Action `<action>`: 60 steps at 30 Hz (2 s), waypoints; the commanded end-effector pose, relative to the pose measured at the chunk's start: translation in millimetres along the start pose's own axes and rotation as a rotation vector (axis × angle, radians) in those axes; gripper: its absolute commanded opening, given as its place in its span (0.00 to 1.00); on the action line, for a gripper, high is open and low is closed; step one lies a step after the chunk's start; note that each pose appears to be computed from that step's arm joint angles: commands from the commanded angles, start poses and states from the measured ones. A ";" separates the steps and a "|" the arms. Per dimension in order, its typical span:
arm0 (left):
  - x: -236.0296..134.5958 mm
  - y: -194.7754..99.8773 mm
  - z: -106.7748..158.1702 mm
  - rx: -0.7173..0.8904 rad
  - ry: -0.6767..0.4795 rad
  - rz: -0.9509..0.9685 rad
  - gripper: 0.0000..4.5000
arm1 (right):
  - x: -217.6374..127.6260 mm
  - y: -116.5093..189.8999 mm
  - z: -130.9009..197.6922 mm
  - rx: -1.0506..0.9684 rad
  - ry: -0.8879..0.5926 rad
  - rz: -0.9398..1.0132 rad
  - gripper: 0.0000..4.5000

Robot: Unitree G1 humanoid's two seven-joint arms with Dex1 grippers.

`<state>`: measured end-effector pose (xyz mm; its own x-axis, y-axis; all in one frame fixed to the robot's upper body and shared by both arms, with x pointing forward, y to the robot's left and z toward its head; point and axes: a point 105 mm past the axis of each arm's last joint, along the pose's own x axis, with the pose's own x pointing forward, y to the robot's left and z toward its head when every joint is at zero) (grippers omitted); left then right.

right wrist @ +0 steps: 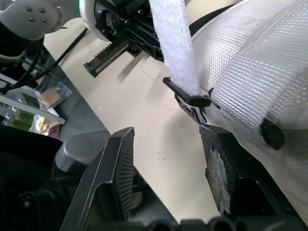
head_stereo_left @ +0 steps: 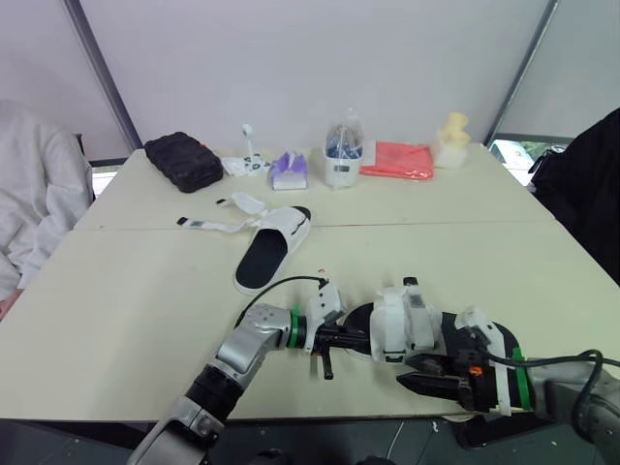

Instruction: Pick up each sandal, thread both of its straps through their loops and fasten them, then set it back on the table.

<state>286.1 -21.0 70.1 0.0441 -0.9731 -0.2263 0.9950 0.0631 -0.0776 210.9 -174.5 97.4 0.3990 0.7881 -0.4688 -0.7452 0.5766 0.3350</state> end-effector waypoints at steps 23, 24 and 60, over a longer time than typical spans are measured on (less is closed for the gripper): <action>0.2 -2.7 -18.6 -0.062 0.058 0.002 0.00 | 1.5 -14.8 9.9 0.014 -0.174 -0.133 0.51; 0.2 -2.7 -18.7 -0.063 0.058 0.002 0.00 | 1.1 -14.9 12.7 0.014 -0.190 -0.134 0.51; -0.1 -2.9 -19.8 -0.096 0.051 0.019 0.00 | -6.1 32.9 -37.4 0.143 0.061 0.112 0.02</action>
<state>286.7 -20.4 69.1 0.0693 -0.9727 -0.2214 0.9892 0.0957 -0.1107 167.7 -172.1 72.9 0.3049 0.8226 -0.4800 -0.6574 0.5464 0.5189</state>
